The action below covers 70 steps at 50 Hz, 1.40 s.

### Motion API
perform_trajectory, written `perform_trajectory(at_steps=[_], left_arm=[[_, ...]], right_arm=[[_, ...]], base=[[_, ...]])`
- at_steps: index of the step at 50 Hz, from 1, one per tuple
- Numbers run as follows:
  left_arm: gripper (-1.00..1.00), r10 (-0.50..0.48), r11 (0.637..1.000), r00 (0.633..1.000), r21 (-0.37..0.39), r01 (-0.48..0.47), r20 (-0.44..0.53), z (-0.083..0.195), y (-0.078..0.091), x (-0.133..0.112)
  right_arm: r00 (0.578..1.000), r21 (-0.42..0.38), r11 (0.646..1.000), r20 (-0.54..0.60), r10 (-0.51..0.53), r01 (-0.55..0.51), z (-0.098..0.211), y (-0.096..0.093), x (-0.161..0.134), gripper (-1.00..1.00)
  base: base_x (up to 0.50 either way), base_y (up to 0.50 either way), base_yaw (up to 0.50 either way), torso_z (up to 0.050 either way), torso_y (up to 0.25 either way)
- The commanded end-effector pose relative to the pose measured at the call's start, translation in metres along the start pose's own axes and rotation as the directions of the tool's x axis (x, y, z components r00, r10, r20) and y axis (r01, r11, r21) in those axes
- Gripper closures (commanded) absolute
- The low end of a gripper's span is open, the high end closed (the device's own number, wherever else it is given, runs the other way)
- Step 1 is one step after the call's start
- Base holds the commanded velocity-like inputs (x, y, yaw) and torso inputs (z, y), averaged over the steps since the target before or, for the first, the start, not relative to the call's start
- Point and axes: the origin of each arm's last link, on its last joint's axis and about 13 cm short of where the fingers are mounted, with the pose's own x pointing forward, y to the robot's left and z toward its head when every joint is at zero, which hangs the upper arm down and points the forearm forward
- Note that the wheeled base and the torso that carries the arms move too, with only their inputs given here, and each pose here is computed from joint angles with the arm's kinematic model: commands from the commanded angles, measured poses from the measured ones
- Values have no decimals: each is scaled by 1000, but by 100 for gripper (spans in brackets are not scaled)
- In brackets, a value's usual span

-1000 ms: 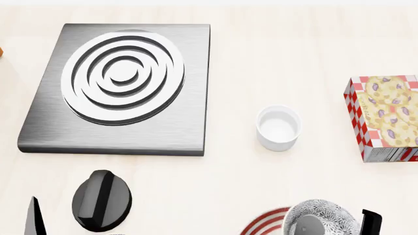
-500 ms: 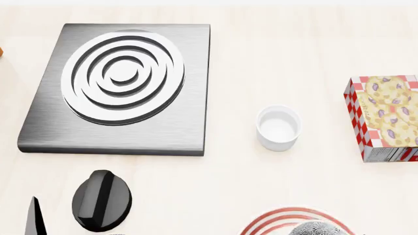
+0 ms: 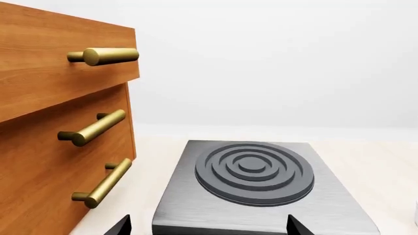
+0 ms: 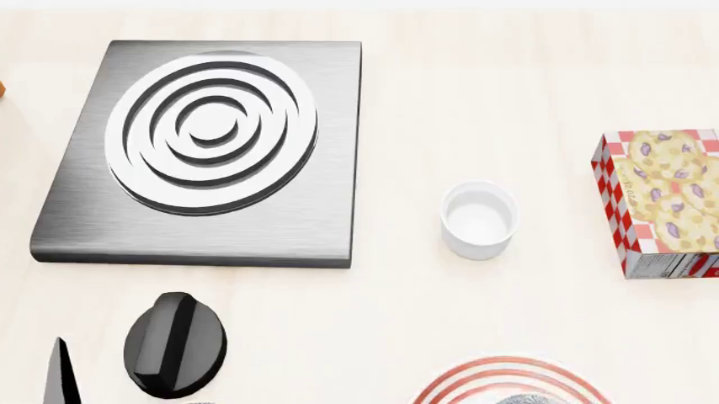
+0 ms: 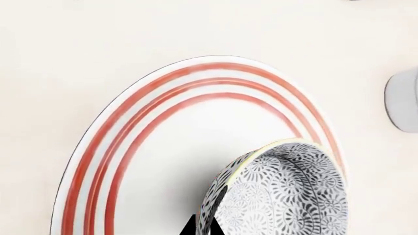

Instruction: Pick the akita bowl on the ramekin and place it on the plate.

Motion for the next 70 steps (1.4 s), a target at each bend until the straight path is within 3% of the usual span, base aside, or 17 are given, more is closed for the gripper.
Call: perform_trajectory(at_steps=[1, 16, 17, 43, 70], left_arm=[[-100, 0, 1000, 1000, 2, 0, 1, 0, 0, 0], [-100, 0, 1000, 1000, 3, 0, 1, 0, 0, 0], [-100, 1, 1000, 1000, 3, -1, 1, 0, 0, 0], [-100, -4, 1000, 1000, 4, 4, -1, -1, -1, 0], [-100, 0, 1000, 1000, -8, 0, -4, 1, 0, -1]], right_arm=[[1000, -5, 1000, 18, -24, 24, -1, 0, 6, 100], [1000, 8, 1000, 19, -16, 16, -4, 5, 14, 100], [1000, 16, 1000, 10, -12, 11, -4, 6, 14, -100], [1000, 22, 1000, 27, -15, 14, 0, 11, 9, -100], [997, -36, 998, 43, -59, 60, 19, 13, -30, -100]], base=[[0, 0, 0, 0, 0], [0, 0, 0, 0, 0], [0, 0, 0, 0, 0], [0, 0, 0, 0, 0], [0, 0, 0, 0, 0]])
